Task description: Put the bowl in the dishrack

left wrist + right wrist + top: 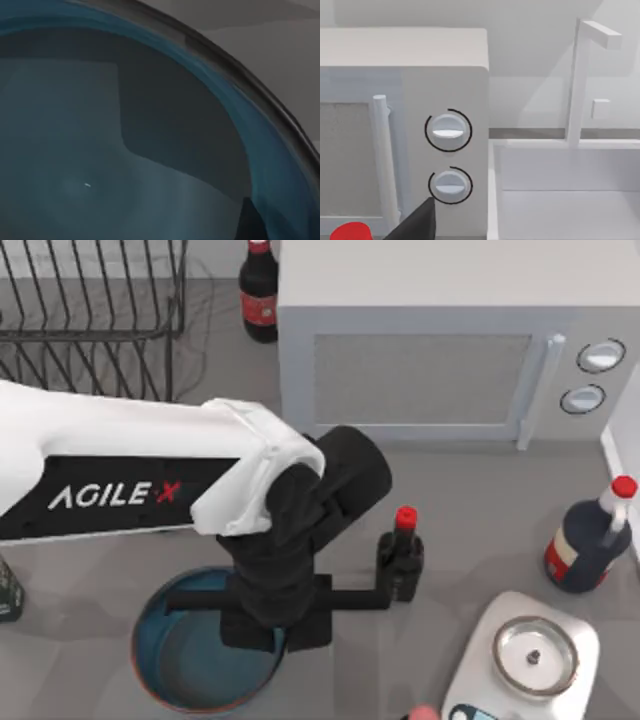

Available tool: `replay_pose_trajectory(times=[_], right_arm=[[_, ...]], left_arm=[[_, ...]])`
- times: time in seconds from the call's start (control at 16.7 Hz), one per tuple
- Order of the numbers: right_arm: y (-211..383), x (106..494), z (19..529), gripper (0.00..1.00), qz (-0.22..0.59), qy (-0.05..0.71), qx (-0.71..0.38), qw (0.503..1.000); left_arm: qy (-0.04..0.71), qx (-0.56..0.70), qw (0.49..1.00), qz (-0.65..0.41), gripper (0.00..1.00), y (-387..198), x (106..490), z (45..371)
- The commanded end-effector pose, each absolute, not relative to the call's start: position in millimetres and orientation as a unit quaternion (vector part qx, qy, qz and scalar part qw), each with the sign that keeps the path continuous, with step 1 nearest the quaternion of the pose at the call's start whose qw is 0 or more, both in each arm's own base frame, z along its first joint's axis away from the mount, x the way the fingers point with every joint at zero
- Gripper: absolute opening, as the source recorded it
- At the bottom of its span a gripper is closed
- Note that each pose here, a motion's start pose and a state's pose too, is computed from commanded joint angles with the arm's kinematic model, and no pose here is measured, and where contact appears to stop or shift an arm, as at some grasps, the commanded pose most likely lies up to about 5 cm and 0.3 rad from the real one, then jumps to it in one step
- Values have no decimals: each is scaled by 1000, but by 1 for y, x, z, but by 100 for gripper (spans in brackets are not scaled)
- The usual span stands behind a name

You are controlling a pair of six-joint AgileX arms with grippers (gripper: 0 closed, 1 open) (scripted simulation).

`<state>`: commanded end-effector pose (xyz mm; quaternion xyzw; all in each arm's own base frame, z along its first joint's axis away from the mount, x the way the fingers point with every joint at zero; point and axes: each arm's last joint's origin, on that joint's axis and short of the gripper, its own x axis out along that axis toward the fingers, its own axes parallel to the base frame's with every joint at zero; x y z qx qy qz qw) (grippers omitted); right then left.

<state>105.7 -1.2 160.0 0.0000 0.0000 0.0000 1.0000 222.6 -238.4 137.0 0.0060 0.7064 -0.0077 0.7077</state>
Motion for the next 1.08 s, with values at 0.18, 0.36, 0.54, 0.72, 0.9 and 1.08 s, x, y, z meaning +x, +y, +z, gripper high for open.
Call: replay_pose_trajectory(times=[0.18,0.36,0.54,0.72,0.9,1.08], right_arm=[[-1,106,160,100,0,0,0,1000],[-1,106,160,100,0,0,0,1000],[-1,106,160,100,0,0,0,1000],[-1,106,160,100,0,0,0,1000],[-1,106,160,100,0,0,0,1000],[-1,106,160,100,0,0,0,1000]], left_arm=[[705,4,709,-7,0,-248,230,169],[712,10,703,0,0,-252,234,217],[717,17,697,5,0,-249,230,268],[711,11,703,-3,0,-240,224,312],[707,6,708,-8,0,-234,220,329],[707,7,707,-7,0,-235,221,327]])
